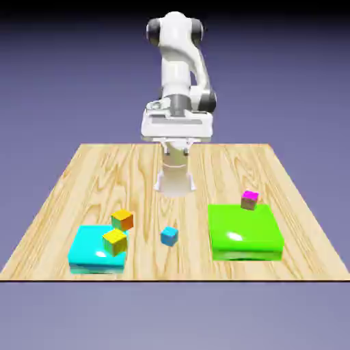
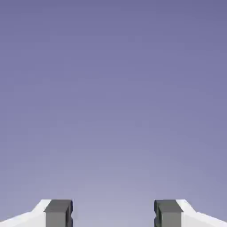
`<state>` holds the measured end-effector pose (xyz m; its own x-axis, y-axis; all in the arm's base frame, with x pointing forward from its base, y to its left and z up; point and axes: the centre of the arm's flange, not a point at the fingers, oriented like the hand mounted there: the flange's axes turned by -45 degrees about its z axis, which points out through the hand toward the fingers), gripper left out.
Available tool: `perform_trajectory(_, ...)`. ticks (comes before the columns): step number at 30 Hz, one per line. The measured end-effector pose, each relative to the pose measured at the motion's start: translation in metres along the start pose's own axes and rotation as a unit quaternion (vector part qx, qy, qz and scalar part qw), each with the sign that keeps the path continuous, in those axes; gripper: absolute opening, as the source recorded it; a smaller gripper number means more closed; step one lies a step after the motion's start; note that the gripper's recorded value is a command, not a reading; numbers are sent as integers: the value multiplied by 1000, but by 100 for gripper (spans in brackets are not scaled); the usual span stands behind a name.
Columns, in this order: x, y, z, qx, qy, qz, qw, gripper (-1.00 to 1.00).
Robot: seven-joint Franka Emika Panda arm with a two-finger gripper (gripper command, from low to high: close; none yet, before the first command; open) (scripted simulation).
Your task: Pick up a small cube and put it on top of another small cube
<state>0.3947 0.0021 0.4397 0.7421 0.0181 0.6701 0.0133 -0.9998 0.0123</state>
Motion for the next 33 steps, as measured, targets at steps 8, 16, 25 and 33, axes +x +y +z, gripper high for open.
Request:
perform_trajectory(8, -77, 17, 102, -31, -204, 123, 971, 0)
perform_trajectory(16, -180, 27, 172, -72, -394, 244, 883, 0)
perform_trajectory(25, -232, 22, 221, -73, -399, 246, 880, -100)
perform_trajectory(33, -188, 26, 180, -73, -399, 246, 880, -100)
